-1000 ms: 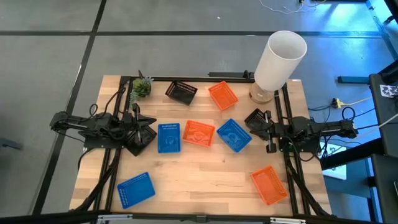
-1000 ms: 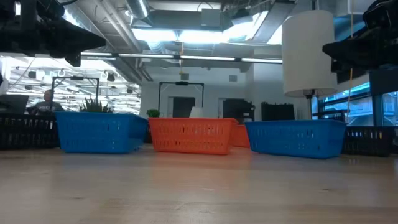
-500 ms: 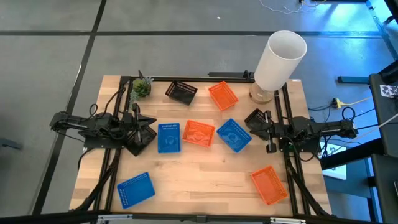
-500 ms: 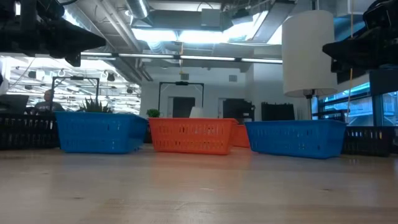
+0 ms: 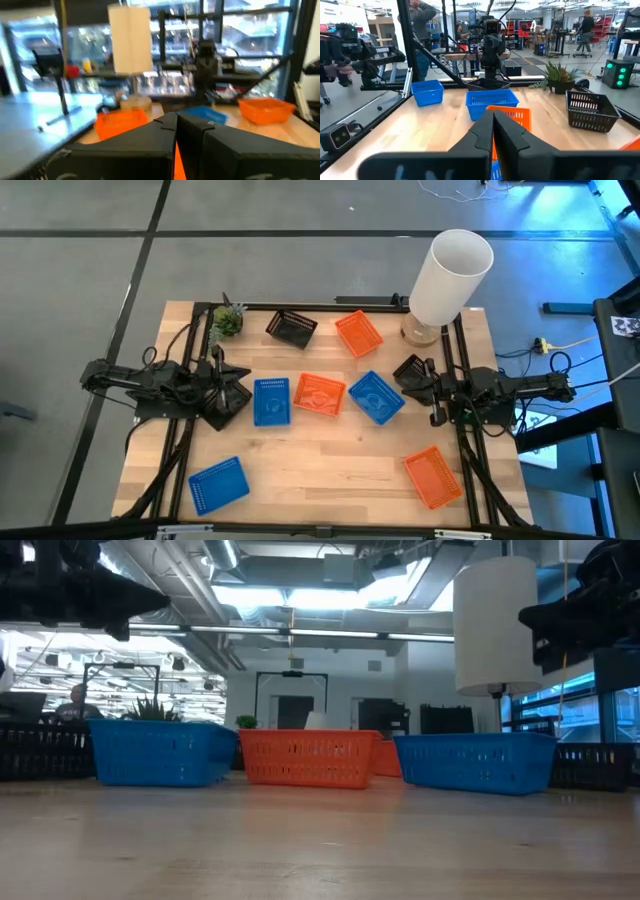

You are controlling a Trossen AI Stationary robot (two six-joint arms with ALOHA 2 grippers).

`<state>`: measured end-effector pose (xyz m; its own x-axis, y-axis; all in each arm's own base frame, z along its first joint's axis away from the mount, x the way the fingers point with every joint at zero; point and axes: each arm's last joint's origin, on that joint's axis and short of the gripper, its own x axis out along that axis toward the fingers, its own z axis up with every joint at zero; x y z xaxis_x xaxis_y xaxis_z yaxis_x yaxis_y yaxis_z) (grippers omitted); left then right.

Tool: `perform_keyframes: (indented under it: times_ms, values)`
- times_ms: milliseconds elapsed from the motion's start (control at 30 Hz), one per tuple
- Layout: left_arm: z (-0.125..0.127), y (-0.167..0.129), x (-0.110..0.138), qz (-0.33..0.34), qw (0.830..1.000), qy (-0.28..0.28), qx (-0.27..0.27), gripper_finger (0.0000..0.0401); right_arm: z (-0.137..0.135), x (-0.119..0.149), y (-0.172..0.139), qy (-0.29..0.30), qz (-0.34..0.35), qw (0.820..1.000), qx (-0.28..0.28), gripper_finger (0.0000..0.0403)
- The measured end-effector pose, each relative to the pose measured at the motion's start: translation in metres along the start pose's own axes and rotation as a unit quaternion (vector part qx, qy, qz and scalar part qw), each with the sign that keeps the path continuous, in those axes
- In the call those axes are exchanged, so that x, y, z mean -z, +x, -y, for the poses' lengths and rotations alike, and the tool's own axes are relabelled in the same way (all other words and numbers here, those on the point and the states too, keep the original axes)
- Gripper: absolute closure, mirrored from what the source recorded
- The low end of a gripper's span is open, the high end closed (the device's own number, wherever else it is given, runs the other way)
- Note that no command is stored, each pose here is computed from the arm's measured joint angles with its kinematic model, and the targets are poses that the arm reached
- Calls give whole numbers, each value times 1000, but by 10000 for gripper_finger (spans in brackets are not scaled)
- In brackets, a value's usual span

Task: Stack baskets by color
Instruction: Stack the bottom blue bin on the top left blue bin

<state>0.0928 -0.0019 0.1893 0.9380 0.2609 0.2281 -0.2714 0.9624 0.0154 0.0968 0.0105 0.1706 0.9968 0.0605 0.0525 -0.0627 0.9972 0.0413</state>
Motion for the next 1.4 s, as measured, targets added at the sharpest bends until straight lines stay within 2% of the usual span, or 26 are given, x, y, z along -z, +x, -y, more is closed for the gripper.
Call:
perform_keyframes:
  times_ms: [133,200,433,567,633,700,767,900,1067,1100,1167,1267,1367,1400]
  values:
    - [-1,-1,-26,37,999,12,35,401,0,0,0,-28,1,1000,2,389]
    - [-2,-1,-43,32,998,28,50,401,0,0,0,-37,1,999,3,389]
    - [-4,13,-102,-93,993,65,46,401,1,0,0,-35,2,999,9,389]
    - [3,36,-125,-198,978,46,41,401,1,0,0,-36,2,999,9,389]
    - [6,47,-133,-262,965,7,29,401,1,-1,0,-36,2,999,9,389]
    - [11,58,-140,-332,943,-41,6,401,0,-1,0,-36,3,999,9,389]
    - [17,68,-143,-404,911,-88,-3,401,1,-1,0,-36,3,999,9,389]
    - [34,81,-143,-547,821,-163,-5,401,1,-1,0,-36,3,999,9,389]
    - [54,79,-131,-669,711,-217,-24,401,1,-1,0,-36,4,999,9,389]
    - [58,79,-129,-683,695,-223,-25,401,1,-1,0,-36,5,999,9,389]
    - [65,76,-123,-697,680,-226,-20,401,1,-1,0,-35,7,999,10,389]
    - [74,74,-118,-689,685,-235,-20,401,1,-2,0,-35,10,999,10,389]
    - [80,74,-118,-679,680,-273,-39,401,0,-2,0,-35,13,999,10,389]
    - [82,76,-117,-674,686,-271,-40,401,0,-3,0,-35,14,999,10,389]
